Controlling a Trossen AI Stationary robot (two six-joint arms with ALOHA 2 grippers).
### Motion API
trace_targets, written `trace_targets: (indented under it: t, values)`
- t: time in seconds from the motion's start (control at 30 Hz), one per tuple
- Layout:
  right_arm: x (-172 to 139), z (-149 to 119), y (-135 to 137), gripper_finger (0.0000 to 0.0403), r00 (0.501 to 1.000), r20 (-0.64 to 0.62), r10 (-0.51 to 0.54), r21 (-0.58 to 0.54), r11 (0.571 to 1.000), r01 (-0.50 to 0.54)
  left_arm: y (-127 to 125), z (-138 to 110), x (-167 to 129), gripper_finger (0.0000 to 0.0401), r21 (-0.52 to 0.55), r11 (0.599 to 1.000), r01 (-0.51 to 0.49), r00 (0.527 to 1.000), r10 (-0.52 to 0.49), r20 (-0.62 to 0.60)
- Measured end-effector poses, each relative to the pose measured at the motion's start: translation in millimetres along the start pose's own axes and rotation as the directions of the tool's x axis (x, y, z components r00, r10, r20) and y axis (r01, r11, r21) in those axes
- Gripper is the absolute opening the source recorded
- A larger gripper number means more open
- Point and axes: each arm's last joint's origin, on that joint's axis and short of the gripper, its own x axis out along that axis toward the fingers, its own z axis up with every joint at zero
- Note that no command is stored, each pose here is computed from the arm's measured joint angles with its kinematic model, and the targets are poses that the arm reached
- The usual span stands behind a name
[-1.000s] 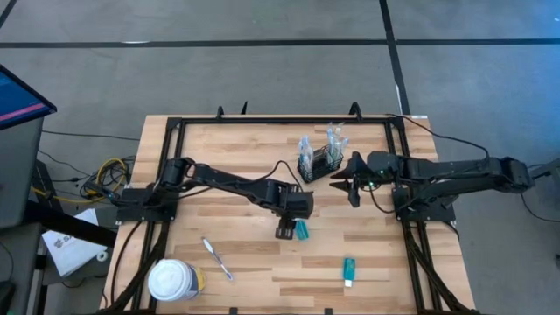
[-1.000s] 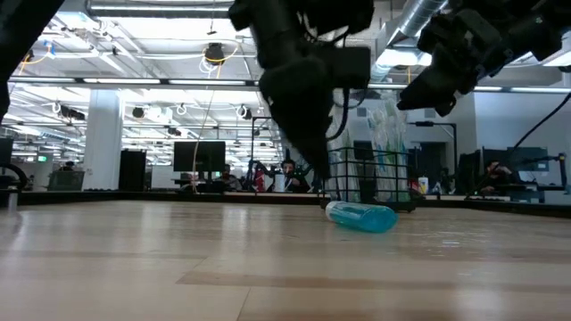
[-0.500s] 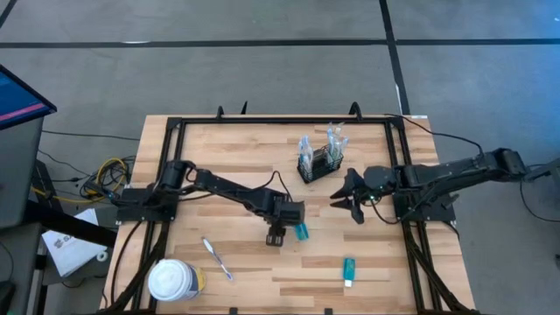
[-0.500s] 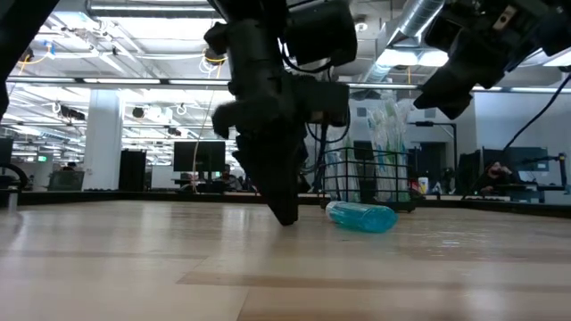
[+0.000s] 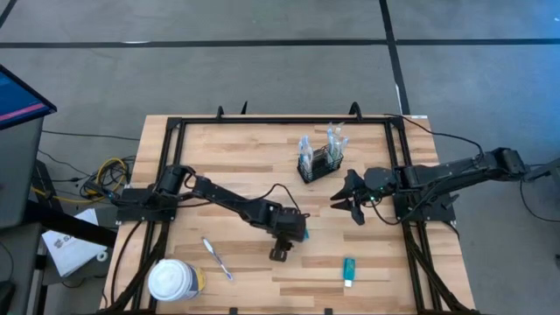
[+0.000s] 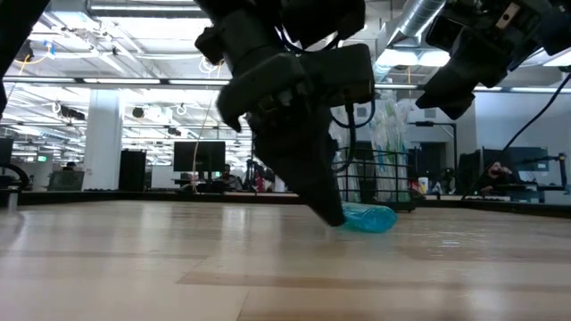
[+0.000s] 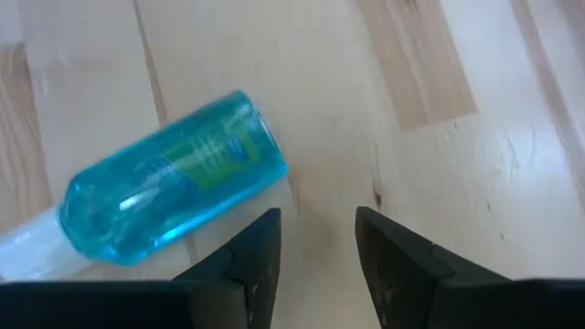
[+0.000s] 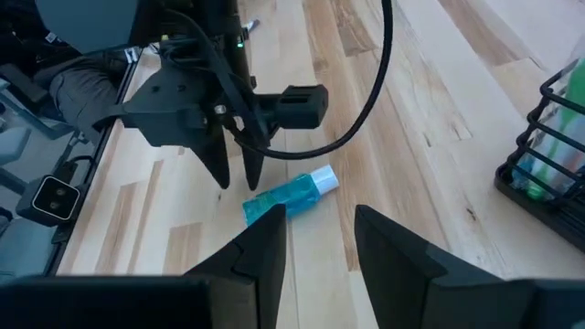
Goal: Pick & Place toothbrushing station
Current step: Put the mouthwash bottle into the mesh organizer
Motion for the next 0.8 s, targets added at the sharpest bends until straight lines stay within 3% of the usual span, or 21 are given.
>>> trace_targets:
  t: [0.3, 0.53, 0.8]
  values:
    - [0.0, 0.1, -0.1, 0.0122, 1.0, 0.0, 0.0, 0.003, 1.0, 0.0, 15.6, 11.4, 4.5, 0.0131, 0.008, 0.999, -0.052, 0.957, 0.048, 0.286]
    - [0.1, -1.6, 4.4, 0.0122, 1.0, -0.007, 0.019, 0.004, 1.0, -0.019, 21.9, 12.1, 0.1, 0.0131, -0.035, 0.998, -0.053, 0.956, 0.061, 0.286]
    - [0.0, -3.1, 10.4, 0.0122, 1.0, 0.0, 0.024, -0.015, 1.0, -0.024, 7.8, 15.9, -19.8, 0.0122, 0.029, 0.993, 0.112, 0.956, -0.116, 0.269]
